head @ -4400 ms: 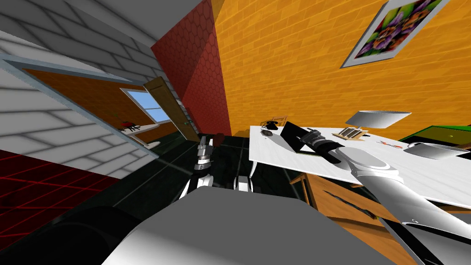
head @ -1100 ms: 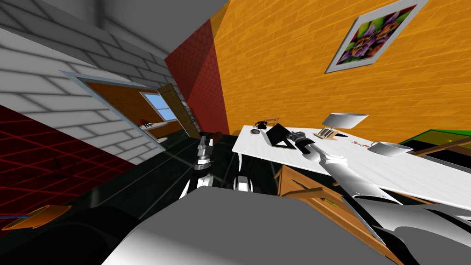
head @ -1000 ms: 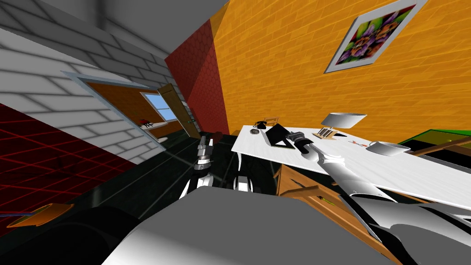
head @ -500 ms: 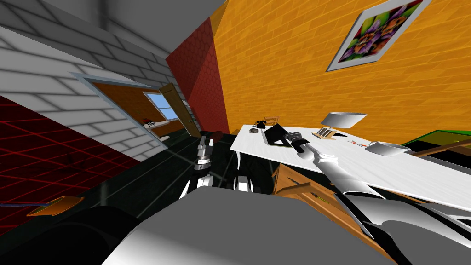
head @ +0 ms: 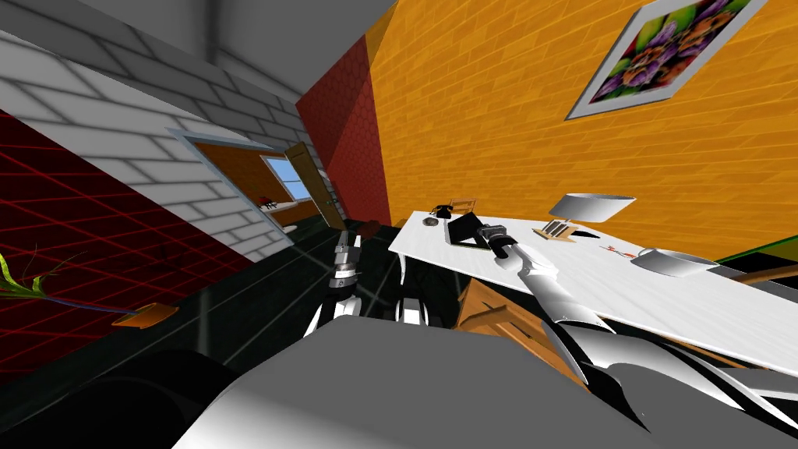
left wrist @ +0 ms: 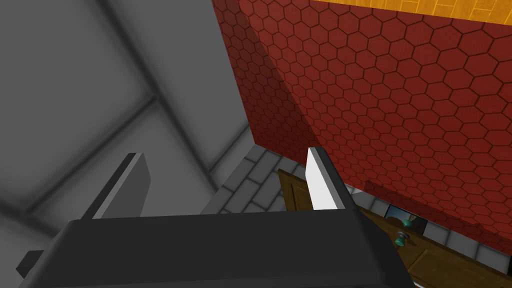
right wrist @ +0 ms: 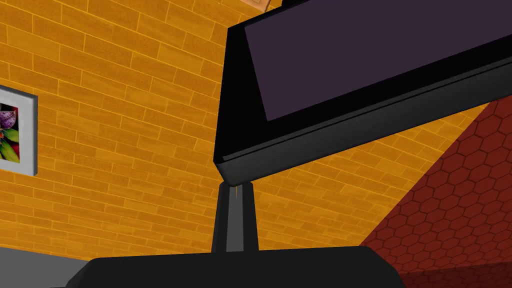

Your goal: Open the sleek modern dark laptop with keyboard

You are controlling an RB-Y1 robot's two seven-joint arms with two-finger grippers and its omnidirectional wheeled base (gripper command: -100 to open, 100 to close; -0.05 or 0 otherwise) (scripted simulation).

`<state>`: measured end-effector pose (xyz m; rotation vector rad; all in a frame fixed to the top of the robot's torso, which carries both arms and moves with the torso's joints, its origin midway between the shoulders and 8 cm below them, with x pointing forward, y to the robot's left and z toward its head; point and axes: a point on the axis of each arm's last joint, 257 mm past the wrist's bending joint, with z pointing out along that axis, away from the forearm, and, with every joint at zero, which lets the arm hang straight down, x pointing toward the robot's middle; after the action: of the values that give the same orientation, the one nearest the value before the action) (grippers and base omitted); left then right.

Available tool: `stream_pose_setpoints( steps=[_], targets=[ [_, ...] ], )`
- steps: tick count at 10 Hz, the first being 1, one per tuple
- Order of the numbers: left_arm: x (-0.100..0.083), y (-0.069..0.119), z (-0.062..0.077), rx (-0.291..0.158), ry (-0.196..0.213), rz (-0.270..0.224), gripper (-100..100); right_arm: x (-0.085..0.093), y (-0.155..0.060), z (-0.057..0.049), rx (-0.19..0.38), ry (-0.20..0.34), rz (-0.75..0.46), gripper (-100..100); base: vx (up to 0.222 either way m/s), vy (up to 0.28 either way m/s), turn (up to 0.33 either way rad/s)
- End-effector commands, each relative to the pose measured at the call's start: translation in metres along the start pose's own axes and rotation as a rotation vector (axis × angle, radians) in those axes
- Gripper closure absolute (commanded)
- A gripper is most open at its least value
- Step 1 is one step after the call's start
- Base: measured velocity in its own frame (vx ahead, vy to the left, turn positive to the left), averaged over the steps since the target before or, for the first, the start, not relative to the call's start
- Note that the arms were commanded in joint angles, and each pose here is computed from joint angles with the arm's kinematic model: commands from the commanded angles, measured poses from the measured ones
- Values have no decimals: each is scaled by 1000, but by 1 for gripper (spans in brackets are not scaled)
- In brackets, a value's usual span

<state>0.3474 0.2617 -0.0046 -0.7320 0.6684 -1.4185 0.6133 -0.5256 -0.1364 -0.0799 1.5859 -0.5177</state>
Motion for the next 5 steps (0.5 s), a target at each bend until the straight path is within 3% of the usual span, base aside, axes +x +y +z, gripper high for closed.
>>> stream_pose_setpoints(
  steps=[1, 4, 5],
  targets=[
    [0, 0, 0, 0, 0, 0, 0, 7, 9, -4, 21, 4, 61, 100, -55, -33, 181],
    [0, 0, 0, 0, 0, 0, 0, 9, 5, -6, 49, 2, 89, 100, -32, -23, 106],
    [0, 0, 0, 0, 0, 0, 0, -12, -23, 7, 77, -12, 56, -100, -89, -26, 140]
  ],
)
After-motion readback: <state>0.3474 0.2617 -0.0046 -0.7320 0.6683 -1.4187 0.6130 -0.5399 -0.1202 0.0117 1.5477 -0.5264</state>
